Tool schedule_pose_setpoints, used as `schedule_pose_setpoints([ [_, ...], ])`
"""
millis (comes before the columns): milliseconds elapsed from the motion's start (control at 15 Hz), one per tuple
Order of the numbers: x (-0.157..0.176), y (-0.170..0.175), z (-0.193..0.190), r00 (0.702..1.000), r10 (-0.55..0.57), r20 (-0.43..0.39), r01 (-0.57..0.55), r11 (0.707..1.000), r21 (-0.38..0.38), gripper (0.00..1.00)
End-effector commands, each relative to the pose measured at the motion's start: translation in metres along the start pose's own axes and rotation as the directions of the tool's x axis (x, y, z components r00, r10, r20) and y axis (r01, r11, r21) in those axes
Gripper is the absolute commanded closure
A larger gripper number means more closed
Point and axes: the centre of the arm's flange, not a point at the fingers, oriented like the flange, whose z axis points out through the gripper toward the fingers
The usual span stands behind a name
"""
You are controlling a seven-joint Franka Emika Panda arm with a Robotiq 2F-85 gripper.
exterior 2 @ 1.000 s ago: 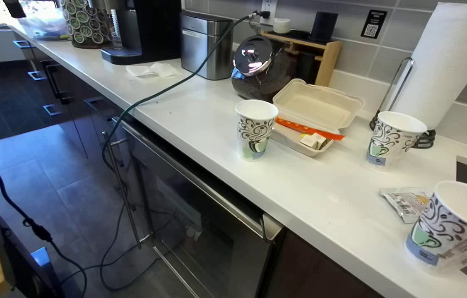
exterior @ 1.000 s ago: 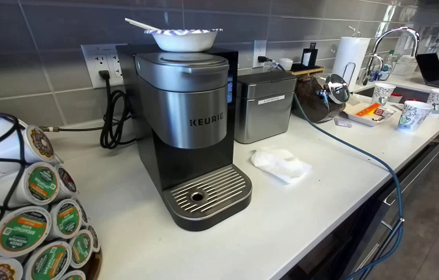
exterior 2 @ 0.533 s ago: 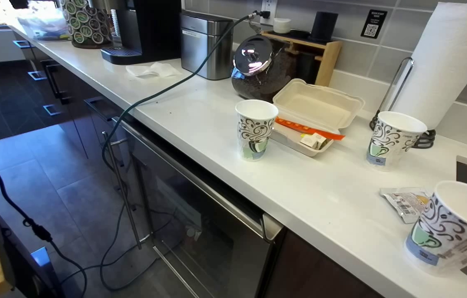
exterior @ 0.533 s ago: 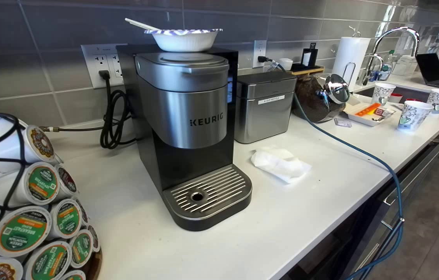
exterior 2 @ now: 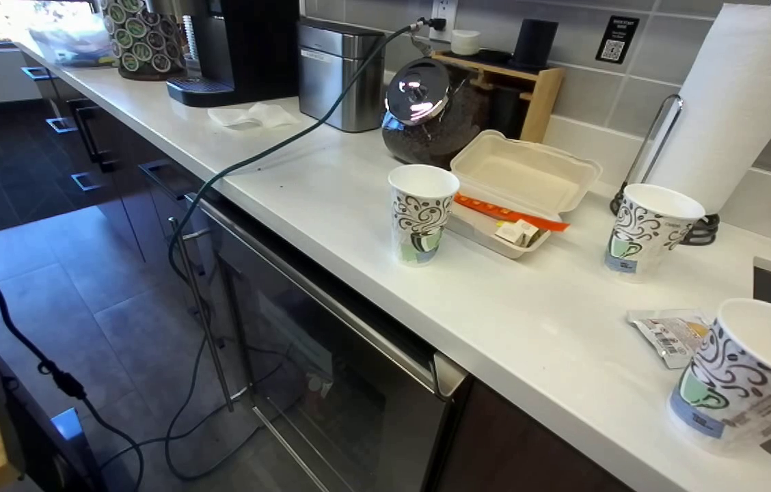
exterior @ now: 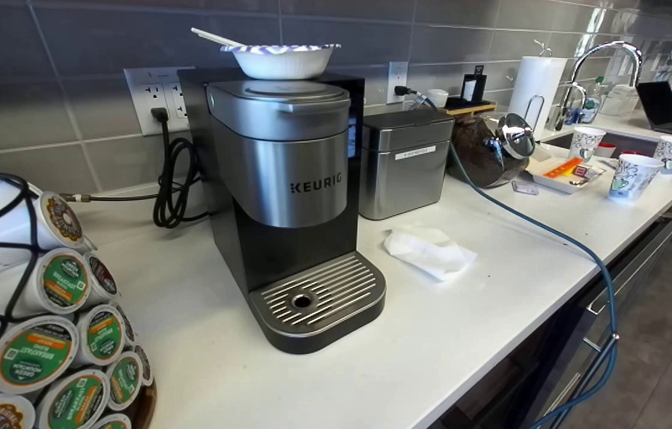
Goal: Remove the silver spoons from the food pack then move the coffee cup to the left.
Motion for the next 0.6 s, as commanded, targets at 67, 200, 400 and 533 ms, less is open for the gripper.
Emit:
schedule_pose_setpoints([
  [67,0.107,0.021,-0.001,0.999,-0.036,-0.005,0.036,0.993,-0.113,0.00],
  [200,0.135,0.027,-0.003,0.999,-0.045,-0.009,0.043,0.990,-0.137,0.00],
  [400,0.119,0.023,0.000,0.999,-0.030,-0.034,0.026,0.993,-0.115,0.00],
  [533,0.119,0.023,0.003,0.999,-0.030,-0.029,0.027,0.993,-0.113,0.00],
])
